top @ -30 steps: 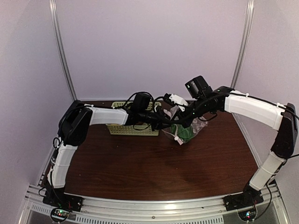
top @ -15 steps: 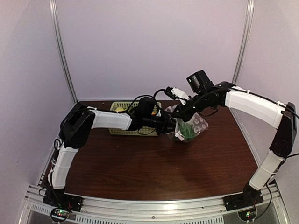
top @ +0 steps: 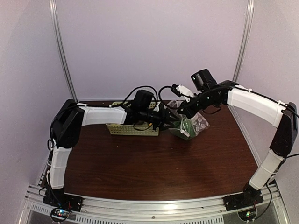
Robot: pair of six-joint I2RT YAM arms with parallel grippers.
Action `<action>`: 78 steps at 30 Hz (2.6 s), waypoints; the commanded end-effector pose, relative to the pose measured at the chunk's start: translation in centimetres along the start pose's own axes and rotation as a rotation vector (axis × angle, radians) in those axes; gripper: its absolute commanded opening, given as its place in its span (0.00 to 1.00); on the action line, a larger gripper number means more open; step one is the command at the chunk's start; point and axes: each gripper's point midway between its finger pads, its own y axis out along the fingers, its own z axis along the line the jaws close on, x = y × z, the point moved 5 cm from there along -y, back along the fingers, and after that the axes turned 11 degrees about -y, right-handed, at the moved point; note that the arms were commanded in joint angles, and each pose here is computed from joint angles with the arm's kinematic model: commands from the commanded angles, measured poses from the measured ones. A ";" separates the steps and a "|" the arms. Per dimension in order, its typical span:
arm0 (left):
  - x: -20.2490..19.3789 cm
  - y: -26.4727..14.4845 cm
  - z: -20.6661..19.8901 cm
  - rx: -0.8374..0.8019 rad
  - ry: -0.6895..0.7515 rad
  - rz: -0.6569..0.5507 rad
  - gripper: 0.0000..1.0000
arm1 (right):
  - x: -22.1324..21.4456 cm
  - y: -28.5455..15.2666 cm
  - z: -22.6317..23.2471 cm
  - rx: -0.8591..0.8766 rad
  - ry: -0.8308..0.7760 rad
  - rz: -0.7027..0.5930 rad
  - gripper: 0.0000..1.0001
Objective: Place the food in the zip-top bag and seal the zipper
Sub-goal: Place the fake vegetable in the zipper food storage bag, then adjust the fake fruit in the bin.
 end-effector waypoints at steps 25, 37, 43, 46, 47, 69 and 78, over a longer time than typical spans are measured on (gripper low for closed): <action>7.1 -24.2 -0.8 0.896 0.625 -0.599 0.73 | -1.8 -4.6 -4.9 -0.182 0.056 -0.058 0.00; 11.2 -23.2 6.7 0.978 0.501 -0.404 0.67 | -2.4 -4.8 -4.7 -0.192 0.051 -0.056 0.00; 11.6 -22.5 8.4 1.026 0.453 -0.363 0.67 | -2.5 -4.5 -4.5 -0.170 0.051 -0.059 0.00; 11.5 -22.3 9.7 1.050 0.415 -0.358 0.68 | -2.5 -4.5 -4.4 -0.167 0.051 -0.060 0.00; 11.6 -22.4 10.0 1.067 0.408 -0.362 0.67 | -2.5 -4.6 -4.4 -0.166 0.050 -0.060 0.00; 12.1 -17.2 11.8 0.962 0.464 -0.228 0.39 | -2.6 -4.3 -4.2 -0.146 0.052 -0.056 0.00; 10.3 -16.4 5.8 0.801 0.618 -0.291 0.55 | -2.7 -4.3 -4.2 -0.149 0.050 -0.053 0.00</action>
